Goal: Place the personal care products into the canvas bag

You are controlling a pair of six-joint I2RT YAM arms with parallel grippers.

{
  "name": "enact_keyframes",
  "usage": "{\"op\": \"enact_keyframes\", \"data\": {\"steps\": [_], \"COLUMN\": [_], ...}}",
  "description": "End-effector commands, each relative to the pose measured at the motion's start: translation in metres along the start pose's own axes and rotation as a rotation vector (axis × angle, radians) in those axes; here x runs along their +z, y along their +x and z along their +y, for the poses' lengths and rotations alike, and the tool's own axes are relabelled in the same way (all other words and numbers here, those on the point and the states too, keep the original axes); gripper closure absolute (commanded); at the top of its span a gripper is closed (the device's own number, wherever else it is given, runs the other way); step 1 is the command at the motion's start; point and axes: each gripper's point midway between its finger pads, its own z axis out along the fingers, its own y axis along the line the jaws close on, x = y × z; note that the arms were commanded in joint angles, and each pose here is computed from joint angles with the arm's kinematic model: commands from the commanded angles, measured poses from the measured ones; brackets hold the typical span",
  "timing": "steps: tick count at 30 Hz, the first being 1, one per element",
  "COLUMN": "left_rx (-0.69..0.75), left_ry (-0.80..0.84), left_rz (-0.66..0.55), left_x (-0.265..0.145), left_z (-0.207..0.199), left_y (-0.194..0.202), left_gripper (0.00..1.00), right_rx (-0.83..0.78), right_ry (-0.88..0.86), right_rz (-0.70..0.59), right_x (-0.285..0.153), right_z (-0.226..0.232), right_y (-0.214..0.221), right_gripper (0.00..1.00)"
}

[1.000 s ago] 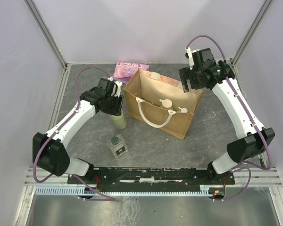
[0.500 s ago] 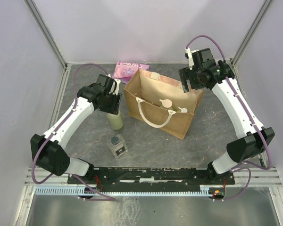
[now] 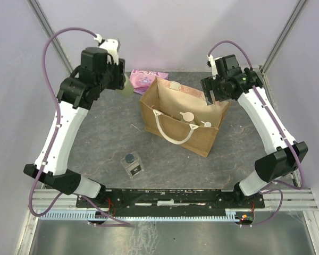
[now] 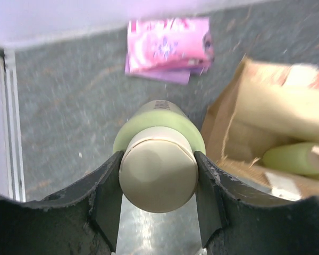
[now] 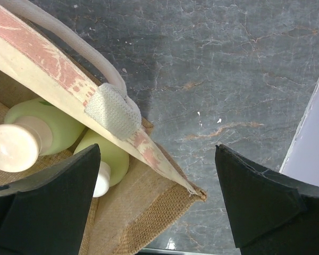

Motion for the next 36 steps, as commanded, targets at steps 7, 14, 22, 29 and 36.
{"op": "enact_keyframes", "data": {"steps": [7, 14, 22, 29, 36], "left_rx": [0.047, 0.073, 0.055, 0.103, 0.251], "left_ry": [0.41, 0.654, 0.629, 0.628, 0.587], "left_rz": [-0.533, -0.53, -0.38, -0.31, -0.206], "left_x": [-0.061, -0.065, -0.018, 0.016, 0.052], "left_z": [-0.067, -0.109, -0.114, -0.133, -0.165], "left_y": [-0.148, -0.139, -0.09, -0.062, -0.028], "left_gripper": [0.97, 0.97, 0.97, 0.97, 0.97], "right_rx": [-0.005, 0.012, 0.015, 0.013, 0.012], "right_ry": [0.016, 0.028, 0.026, 0.03, 0.05], "right_rz": [-0.023, -0.032, -0.023, -0.008, 0.004], "right_x": [-0.002, -0.001, 0.002, 0.005, 0.005], "right_z": [-0.007, -0.009, -0.009, -0.009, -0.012], "right_y": [-0.01, -0.008, -0.006, -0.004, 0.0], "right_gripper": [0.04, 0.04, 0.04, 0.04, 0.04]}}
